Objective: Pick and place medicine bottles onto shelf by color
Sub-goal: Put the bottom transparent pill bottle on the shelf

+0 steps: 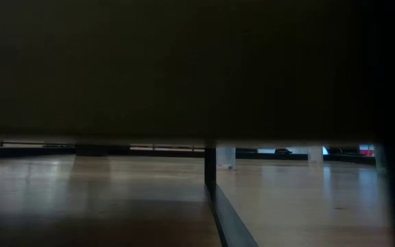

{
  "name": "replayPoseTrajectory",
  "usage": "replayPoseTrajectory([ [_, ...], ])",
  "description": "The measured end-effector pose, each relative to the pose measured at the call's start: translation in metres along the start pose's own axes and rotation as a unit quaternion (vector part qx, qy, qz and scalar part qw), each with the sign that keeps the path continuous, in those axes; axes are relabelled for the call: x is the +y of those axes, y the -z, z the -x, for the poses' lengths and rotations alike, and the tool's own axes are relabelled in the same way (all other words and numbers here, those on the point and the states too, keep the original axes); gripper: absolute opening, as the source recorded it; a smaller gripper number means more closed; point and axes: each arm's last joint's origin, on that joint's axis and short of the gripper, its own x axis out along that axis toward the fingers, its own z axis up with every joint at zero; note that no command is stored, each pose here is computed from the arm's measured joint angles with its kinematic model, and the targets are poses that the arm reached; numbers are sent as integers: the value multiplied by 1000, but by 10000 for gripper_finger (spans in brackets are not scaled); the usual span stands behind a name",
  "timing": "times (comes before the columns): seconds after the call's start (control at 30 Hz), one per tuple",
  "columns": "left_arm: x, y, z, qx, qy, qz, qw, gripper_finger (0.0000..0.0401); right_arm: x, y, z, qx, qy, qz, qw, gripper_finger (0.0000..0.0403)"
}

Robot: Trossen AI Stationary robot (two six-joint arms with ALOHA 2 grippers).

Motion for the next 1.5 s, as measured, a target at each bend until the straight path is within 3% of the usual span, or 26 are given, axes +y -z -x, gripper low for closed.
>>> replayPoseTrajectory([
  [0.2, 2, 25, -21, -58, 53, -13, 997, 197, -3, 0, -3, 2, 4, -7, 1000, 228],
  [0.5, 1, 38, -35, -139, 50, -28, 989, 197, -4, -3, -3, -13, 7, -9, 1000, 228],
  [0.83, -4, 35, -75, -105, 61, -43, 992, 197, -4, -3, -2, -16, 7, -11, 1000, 228],
  [1.13, -3, 36, -79, -98, 23, -37, 994, 197, -4, -4, -2, -16, 7, -10, 1000, 228],
  [1.5, -3, 36, -79, -101, 21, -33, 994, 197, -4, -4, -2, -16, 7, -9, 1000, 228],
])
